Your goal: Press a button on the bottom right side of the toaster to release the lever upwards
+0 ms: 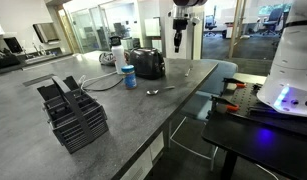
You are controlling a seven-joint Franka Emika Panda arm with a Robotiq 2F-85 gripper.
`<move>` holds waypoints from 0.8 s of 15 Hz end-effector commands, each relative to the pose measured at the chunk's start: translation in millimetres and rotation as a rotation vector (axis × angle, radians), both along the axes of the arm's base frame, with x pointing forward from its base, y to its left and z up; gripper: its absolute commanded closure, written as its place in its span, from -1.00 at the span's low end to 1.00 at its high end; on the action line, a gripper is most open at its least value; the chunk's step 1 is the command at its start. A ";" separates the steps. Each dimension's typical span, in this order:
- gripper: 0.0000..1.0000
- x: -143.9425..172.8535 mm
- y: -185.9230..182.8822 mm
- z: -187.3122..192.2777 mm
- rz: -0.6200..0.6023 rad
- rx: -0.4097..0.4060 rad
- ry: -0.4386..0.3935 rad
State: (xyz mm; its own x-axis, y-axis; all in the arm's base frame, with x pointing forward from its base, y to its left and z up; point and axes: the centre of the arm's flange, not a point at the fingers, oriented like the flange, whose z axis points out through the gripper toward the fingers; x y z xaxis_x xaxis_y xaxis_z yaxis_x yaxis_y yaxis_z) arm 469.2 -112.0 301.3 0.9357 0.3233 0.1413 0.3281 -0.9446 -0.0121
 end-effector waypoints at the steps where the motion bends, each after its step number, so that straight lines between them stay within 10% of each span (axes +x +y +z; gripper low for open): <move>1: 1.00 1.2 -1.8 -2.3 0.008 0.017 -0.011; 6: 1.00 3.6 -15.3 -24.7 0.009 0.132 -0.140; 12: 1.00 1.3 -18.5 -46.9 0.029 0.069 -0.292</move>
State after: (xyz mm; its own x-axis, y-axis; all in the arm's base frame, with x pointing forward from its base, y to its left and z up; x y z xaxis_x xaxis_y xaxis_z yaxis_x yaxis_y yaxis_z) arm 469.5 -131.2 273.3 0.8723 0.3063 0.3812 0.3454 -0.9377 -0.0368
